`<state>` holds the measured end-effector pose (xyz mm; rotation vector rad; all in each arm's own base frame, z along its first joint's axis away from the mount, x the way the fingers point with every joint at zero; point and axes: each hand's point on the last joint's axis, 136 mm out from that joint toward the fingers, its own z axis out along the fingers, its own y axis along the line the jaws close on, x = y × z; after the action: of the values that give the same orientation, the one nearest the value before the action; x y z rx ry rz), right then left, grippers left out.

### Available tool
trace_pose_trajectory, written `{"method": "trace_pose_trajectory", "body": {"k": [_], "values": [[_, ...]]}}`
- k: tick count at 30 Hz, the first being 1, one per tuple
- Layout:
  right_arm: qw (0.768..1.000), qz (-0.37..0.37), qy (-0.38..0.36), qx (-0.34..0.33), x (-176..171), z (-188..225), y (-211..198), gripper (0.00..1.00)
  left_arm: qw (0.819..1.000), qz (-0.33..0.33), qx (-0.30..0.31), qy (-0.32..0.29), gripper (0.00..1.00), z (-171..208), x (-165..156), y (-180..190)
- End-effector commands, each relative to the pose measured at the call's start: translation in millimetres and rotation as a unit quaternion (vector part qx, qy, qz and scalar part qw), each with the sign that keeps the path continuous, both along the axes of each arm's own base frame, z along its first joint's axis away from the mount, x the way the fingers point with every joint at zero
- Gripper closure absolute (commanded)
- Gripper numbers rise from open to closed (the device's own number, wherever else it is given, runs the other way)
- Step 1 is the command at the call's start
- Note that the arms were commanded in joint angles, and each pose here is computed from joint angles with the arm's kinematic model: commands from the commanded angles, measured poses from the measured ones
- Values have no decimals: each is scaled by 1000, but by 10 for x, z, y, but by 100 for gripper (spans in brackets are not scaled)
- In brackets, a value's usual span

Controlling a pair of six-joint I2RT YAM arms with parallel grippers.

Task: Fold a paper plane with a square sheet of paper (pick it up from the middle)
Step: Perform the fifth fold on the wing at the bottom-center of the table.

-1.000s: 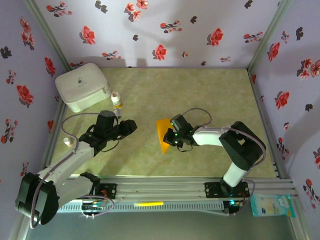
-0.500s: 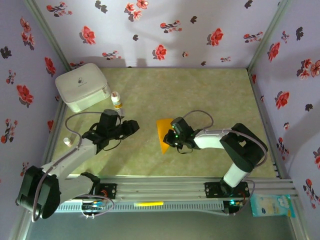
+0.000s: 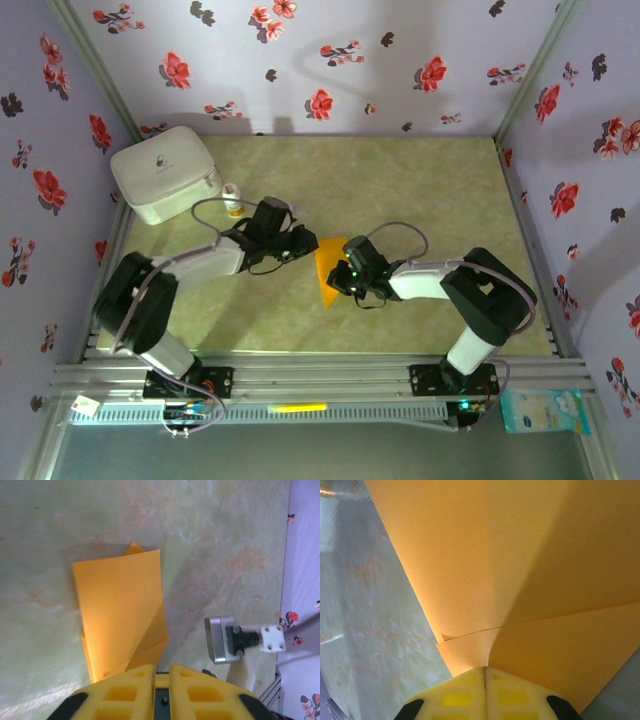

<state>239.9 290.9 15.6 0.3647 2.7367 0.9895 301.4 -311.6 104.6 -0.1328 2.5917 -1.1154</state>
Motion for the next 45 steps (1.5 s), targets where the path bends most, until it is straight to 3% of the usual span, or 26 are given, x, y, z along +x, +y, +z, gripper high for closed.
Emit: {"method": "trace_pose_trajectory", "body": {"k": [1, 12, 19, 23, 29, 45], "values": [[997, -8, 60, -57, -295, -347, -260, 93, 999, -5, -28, 15, 89, -45, 104, -222], [998, -7, 51, -36, -260, -263, -191, 91, 997, 7, -11, 72, 99, -649, 95, -324], [999, -11, -10, -38, -94, 121, -268, 80, 995, 7, 20, 92, 100, -949, -93, -145], [997, -57, -26, -35, 62, 290, -576, 71, 996, -13, 12, 92, 100, -989, -229, -116], [996, -91, -22, -10, 209, 410, -921, 66, 995, -44, -21, 82, 100, -915, -383, -129], [998, -44, 29, 41, 153, 298, -746, 66, 993, -86, -31, 71, 100, -892, -486, -157]]}}
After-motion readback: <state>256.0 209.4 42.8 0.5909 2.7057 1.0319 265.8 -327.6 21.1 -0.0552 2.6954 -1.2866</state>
